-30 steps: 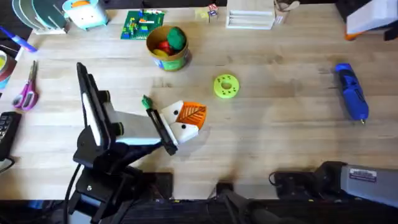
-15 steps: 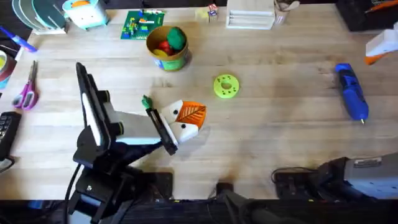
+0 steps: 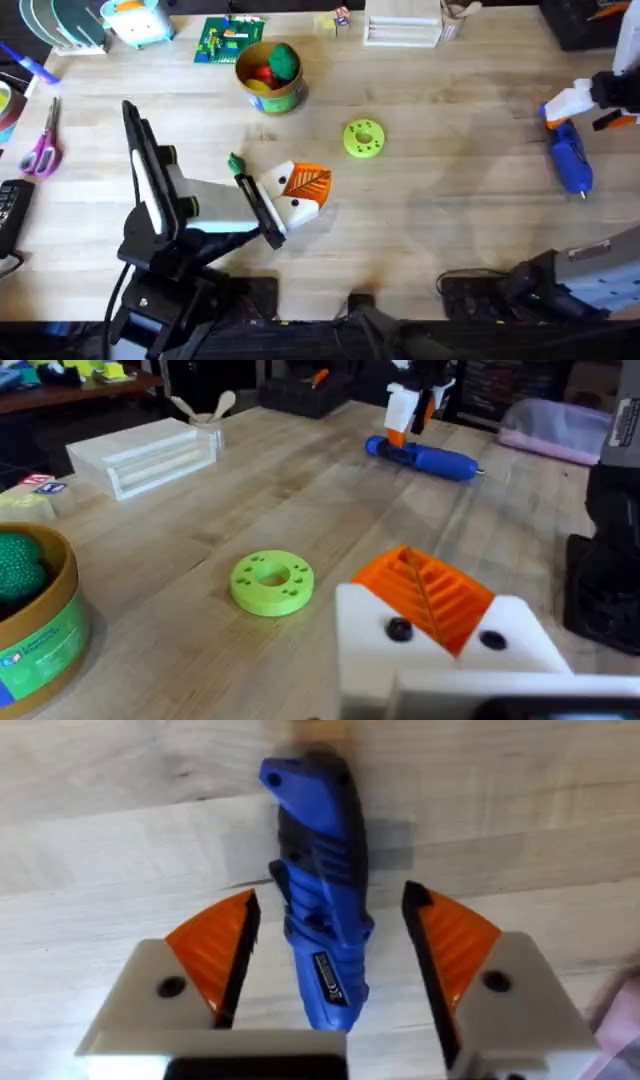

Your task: Pick up the gripper from the table and insert it into the empty holder that is missing its gripper. Then pick up a screw, insert it into the mounting hole, and use the screwdriver to tighten it. Finally, clean up the table by picking up the vegetable and placing it into the bucket.

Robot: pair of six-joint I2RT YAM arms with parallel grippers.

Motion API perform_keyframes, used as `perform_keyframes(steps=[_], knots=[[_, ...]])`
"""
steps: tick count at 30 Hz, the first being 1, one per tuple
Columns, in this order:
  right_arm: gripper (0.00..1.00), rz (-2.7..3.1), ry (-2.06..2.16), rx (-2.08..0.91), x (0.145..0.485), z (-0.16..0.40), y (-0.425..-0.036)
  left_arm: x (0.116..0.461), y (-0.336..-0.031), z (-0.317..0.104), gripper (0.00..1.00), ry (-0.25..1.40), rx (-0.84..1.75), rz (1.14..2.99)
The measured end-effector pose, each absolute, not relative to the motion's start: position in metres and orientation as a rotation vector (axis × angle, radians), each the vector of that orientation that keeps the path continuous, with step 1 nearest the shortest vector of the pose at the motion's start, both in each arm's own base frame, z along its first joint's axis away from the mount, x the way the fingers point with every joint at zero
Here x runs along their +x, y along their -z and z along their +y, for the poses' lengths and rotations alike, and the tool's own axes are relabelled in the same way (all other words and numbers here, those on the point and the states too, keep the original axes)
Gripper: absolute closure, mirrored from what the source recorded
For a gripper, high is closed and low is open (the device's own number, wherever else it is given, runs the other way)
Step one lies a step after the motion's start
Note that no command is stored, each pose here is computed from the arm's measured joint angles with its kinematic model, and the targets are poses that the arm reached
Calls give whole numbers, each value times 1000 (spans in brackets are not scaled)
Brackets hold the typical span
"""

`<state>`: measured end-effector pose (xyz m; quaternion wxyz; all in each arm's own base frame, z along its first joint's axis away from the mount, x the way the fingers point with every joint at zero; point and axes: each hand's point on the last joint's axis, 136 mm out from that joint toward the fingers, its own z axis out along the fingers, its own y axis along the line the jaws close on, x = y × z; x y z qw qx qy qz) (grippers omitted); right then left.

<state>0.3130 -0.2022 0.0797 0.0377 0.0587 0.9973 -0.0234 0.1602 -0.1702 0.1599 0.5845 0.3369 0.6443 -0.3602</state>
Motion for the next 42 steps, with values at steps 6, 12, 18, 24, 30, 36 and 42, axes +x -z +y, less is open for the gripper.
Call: perform_keyframes(steps=[6, 12, 18, 24, 30, 36, 42], knots=[[105, 3072, 62, 164, 319, -206, -62, 160, -160, -170, 995, 840, 786, 1503], [105, 3092, 40, 159, 322, -207, -44, 160, -160, -170, 995, 840, 786, 1503], [113, 3104, 30, 156, 324, -207, -36, 160, -160, -170, 995, 841, 786, 1503], [360, 3091, 35, 150, 326, -208, -36, 160, -160, -170, 995, 840, 786, 1503], [855, 3085, 58, 141, 328, -212, -36, 161, -160, -170, 995, 838, 784, 1504], [977, 3083, 38, 144, 328, -209, -36, 161, -160, -170, 995, 834, 780, 1505], [977, 3078, 32, 144, 329, -209, -37, 162, -160, -169, 995, 832, 778, 1506]])
